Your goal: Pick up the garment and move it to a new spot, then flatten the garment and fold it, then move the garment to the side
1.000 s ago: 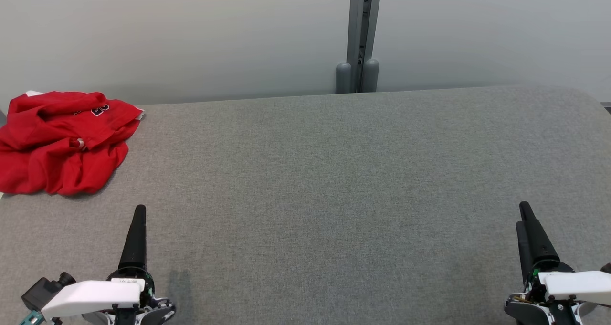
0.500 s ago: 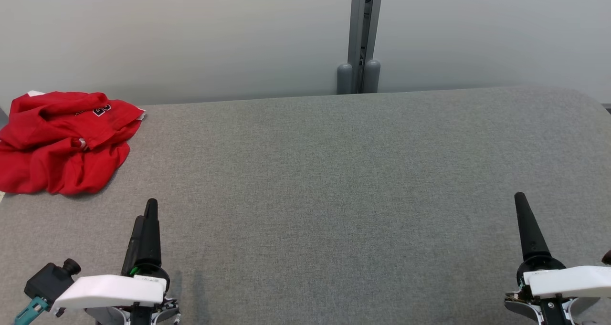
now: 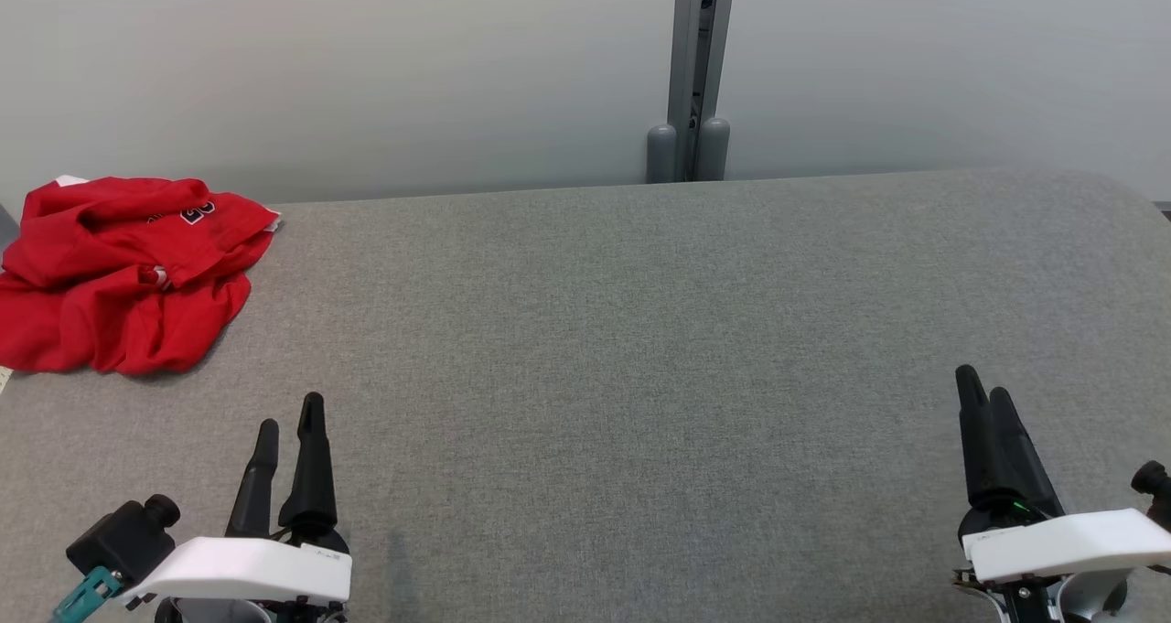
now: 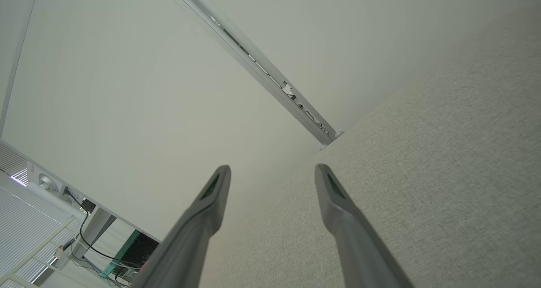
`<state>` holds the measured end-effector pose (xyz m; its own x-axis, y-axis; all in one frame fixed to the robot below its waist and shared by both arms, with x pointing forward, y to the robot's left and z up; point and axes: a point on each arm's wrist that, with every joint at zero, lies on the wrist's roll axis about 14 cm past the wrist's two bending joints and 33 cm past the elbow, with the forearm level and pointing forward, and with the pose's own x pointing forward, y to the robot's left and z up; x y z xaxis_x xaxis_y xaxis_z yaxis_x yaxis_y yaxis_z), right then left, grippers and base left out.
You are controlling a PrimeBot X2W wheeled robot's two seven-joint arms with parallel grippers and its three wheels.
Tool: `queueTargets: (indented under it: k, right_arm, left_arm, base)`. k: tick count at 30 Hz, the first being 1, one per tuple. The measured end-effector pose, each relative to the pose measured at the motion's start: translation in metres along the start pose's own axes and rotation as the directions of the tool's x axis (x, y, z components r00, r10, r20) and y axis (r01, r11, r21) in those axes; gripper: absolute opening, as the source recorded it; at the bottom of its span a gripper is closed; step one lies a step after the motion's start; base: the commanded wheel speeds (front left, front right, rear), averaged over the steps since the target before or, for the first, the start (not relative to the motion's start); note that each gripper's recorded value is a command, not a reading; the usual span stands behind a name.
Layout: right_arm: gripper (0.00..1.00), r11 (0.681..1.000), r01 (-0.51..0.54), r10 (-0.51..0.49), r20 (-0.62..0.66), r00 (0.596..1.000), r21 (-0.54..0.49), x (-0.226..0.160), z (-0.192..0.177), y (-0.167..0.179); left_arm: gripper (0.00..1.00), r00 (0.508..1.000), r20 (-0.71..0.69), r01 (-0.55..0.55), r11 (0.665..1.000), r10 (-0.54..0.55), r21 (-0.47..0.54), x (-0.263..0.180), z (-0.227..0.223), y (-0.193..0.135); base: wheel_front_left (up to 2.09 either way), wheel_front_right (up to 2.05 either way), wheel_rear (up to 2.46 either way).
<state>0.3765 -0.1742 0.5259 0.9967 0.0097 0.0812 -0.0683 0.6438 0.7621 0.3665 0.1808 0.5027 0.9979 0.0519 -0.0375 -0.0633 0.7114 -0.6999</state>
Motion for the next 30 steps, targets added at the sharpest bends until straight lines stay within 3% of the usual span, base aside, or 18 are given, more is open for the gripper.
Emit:
queueTargets:
  k: [8, 30]
  right_arm:
    - [1.00, 0.987, -0.041, 0.039, -0.014, 0.999, -0.154, 0.000, -0.005, 0.010]
    - [1.00, 0.919, -0.095, 0.092, -0.026, 0.995, -0.384, -0.003, -0.012, 0.019]
  left_arm:
    - [1.00, 1.000, 0.008, -0.004, 0.992, 0.003, 0.123, -0.003, -0.002, 0.002]
    - [1.00, 1.000, 0.027, -0.009, 0.933, 0.000, 0.360, -0.010, -0.006, 0.005]
  base:
    - [0.00, 0.00, 0.00]
    - [0.00, 0.00, 0.00]
